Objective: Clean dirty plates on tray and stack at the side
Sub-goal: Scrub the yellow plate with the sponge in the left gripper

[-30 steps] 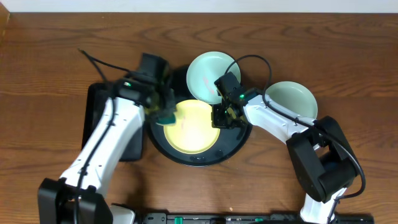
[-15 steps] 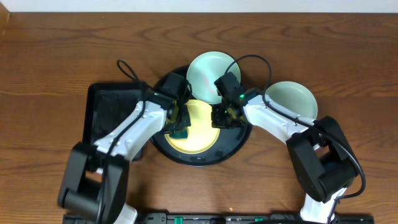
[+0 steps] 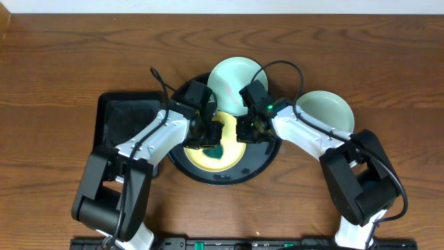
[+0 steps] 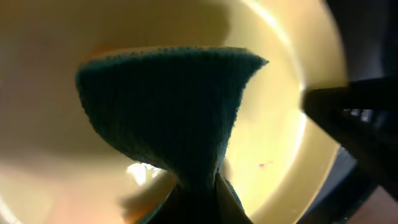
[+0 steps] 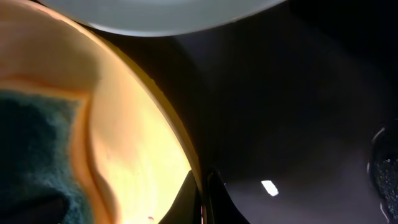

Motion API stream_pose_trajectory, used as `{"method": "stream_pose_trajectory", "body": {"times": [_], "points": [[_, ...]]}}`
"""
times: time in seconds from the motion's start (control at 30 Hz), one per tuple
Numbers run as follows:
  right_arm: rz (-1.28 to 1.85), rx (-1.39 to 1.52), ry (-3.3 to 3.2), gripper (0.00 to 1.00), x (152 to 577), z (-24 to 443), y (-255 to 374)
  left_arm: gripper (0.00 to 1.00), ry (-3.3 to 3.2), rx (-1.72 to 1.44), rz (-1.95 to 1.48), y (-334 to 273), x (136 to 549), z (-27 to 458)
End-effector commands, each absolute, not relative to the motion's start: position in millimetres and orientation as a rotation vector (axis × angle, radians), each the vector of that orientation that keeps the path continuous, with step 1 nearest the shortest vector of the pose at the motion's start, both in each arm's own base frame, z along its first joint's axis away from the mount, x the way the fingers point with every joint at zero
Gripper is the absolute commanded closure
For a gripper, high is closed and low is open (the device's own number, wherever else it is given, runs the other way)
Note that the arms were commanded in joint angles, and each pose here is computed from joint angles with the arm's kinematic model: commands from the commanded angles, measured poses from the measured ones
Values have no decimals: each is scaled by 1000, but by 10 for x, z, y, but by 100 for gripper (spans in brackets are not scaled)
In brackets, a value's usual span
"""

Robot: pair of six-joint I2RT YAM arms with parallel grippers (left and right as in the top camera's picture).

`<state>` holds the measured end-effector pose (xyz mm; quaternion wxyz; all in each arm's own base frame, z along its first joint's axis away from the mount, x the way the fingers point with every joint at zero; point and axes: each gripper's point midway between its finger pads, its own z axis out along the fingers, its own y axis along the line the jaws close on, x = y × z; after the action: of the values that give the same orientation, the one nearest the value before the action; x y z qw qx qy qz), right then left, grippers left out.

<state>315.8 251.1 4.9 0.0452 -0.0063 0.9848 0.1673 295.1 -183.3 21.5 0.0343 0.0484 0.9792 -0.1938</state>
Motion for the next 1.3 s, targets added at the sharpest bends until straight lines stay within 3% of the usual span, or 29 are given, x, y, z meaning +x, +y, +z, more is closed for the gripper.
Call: {"method": "stream_pose_trajectory", "body": {"times": [0.0, 0.17, 0.33, 0.43, 0.67, 0.9, 1.1, 1.27], "points": [[497, -15, 3004, 99, 3208, 26, 2507, 93, 3019, 121, -559, -1791, 2972, 129], [497, -15, 3004, 99, 3208, 26, 2507, 93, 2940, -414, 59, -1035, 3119, 40], [497, -15, 3004, 99, 3208, 26, 2507, 92, 2940, -489, 186, -875, 3022, 43], [497, -15, 3004, 99, 3208, 26, 2507, 93, 3050, -331, 31, -1082, 2906, 12], [497, -15, 3004, 99, 3209, 26, 2507, 93, 3100, 216, -806, -1967, 2642, 231], [497, -15, 3004, 99, 3208, 26, 2507, 93, 2978, 251, -858, -2084, 2870, 285], [497, -15, 3004, 99, 3208, 25, 2506, 93, 2942, 39, -431, -1672, 3208, 128], [496, -15, 3004, 99, 3208, 25, 2506, 93, 2907, -272, 46, -1061, 3249, 61]]}}
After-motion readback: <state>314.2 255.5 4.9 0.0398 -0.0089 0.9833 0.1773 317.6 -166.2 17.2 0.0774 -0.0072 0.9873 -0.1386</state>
